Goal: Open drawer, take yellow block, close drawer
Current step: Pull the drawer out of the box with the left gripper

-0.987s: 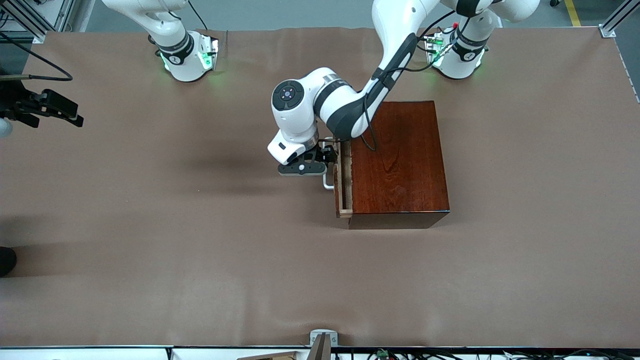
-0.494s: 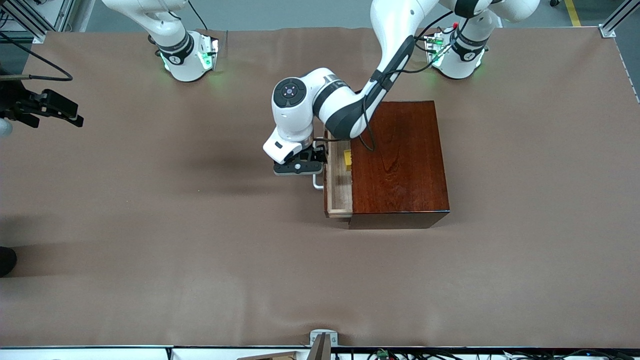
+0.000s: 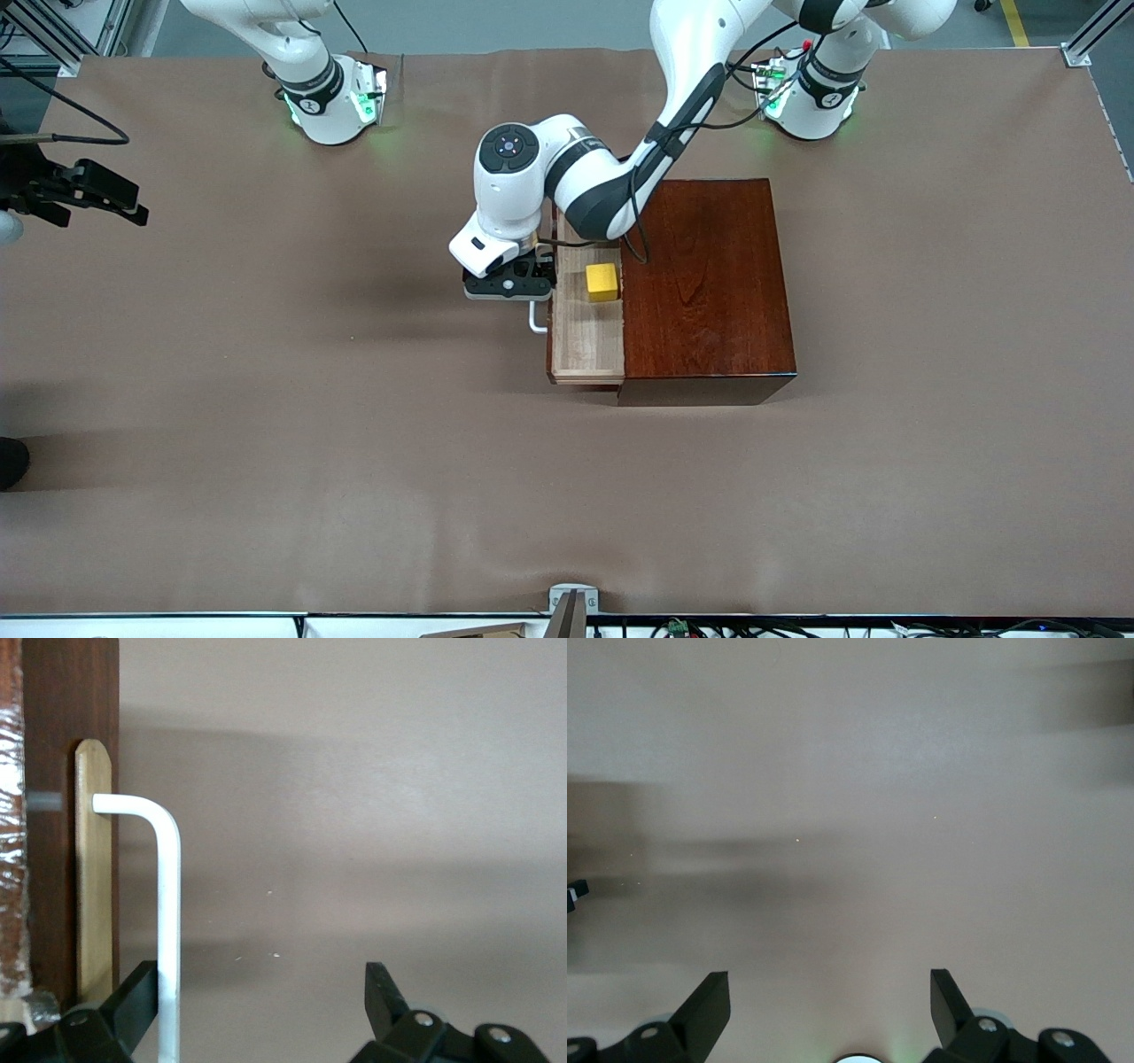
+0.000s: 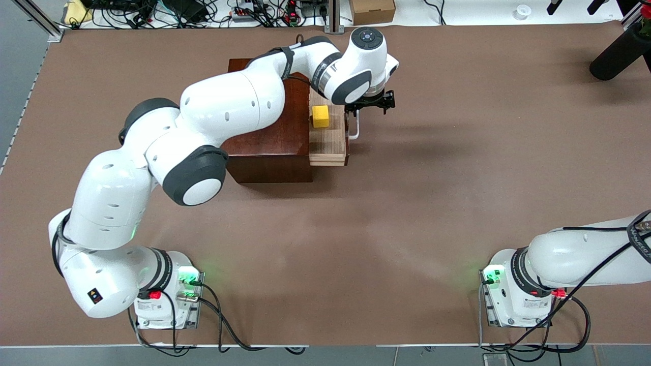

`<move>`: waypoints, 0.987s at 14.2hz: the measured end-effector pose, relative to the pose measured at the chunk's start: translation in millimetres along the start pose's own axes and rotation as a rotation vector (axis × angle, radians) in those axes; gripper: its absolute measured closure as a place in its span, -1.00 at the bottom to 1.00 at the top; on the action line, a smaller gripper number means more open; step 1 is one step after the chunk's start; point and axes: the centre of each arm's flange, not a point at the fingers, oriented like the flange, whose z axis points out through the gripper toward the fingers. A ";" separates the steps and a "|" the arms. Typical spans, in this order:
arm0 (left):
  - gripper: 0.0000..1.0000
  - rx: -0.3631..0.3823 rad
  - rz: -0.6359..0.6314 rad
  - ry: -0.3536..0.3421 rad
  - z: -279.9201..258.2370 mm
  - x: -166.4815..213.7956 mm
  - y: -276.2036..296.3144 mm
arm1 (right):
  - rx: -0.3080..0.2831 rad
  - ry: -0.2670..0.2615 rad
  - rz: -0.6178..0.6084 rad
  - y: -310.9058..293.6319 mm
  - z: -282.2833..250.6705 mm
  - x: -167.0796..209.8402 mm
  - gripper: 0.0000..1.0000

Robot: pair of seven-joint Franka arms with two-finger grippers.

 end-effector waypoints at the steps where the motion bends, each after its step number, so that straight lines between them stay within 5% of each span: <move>1: -1.00 -0.012 0.002 0.004 0.9 -1.1 2.1 | 0.000 -0.002 0.000 0.0 0.8 0.5 -1.00; 14: -1.00 -0.151 0.003 0.040 -6.0 -13.3 25.1 | 0.000 -0.004 0.000 0.1 2.0 1.4 -1.00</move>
